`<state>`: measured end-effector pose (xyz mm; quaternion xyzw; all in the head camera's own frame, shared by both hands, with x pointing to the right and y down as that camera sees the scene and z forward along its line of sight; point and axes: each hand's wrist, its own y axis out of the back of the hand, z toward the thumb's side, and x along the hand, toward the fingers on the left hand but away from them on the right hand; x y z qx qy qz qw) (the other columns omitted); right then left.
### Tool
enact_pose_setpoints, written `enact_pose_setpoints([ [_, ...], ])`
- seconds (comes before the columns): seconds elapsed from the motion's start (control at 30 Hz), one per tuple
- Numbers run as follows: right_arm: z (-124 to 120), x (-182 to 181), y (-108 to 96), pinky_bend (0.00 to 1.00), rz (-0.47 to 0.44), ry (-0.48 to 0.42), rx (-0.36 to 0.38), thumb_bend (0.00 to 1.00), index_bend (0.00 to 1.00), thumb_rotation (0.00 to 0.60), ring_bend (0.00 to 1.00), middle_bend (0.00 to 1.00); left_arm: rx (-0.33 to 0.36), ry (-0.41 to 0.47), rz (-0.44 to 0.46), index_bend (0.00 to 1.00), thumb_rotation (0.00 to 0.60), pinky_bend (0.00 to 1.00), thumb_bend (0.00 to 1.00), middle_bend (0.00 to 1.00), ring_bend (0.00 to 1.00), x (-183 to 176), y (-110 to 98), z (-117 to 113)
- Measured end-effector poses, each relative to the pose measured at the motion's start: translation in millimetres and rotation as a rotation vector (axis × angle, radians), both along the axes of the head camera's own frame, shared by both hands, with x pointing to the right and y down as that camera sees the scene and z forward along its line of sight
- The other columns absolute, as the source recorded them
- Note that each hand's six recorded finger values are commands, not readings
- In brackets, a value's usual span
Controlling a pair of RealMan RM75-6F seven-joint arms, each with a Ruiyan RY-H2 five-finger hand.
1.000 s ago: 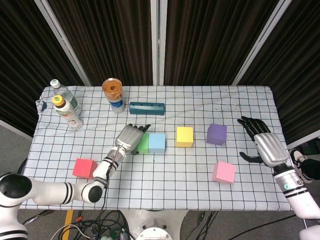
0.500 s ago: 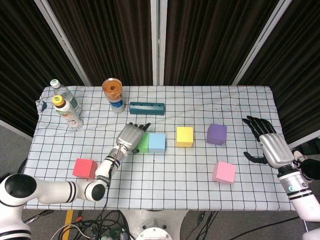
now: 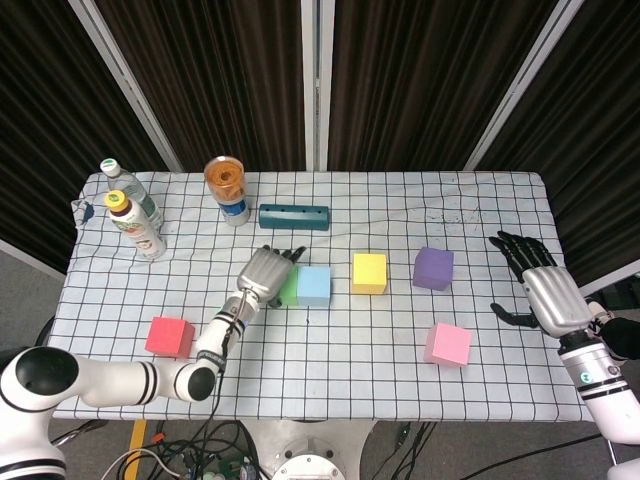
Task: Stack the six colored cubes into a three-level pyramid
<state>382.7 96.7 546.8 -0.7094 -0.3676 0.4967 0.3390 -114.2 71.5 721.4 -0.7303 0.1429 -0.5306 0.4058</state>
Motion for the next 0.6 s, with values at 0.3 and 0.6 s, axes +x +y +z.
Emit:
enact_pose_setpoints([
  [0.3,0.6,1.6,1.7,0.00,0.001,0.004,-0.008,0.18,0.00,0.600,0.00,0.03,0.004,-0.001,0.003,0.06,0.571,0.30,0.06,0.22,0.32,-1.0,1.6,-1.3],
  [0.6,10.1,-10.3,-0.9,0.00,-0.036,-0.007,-0.046,0.18,0.00,0.600,0.00,0.08,0.050,0.050,-0.023,0.06,0.584,0.29,0.06,0.22,0.32,-34.7,5.9,-35.0],
])
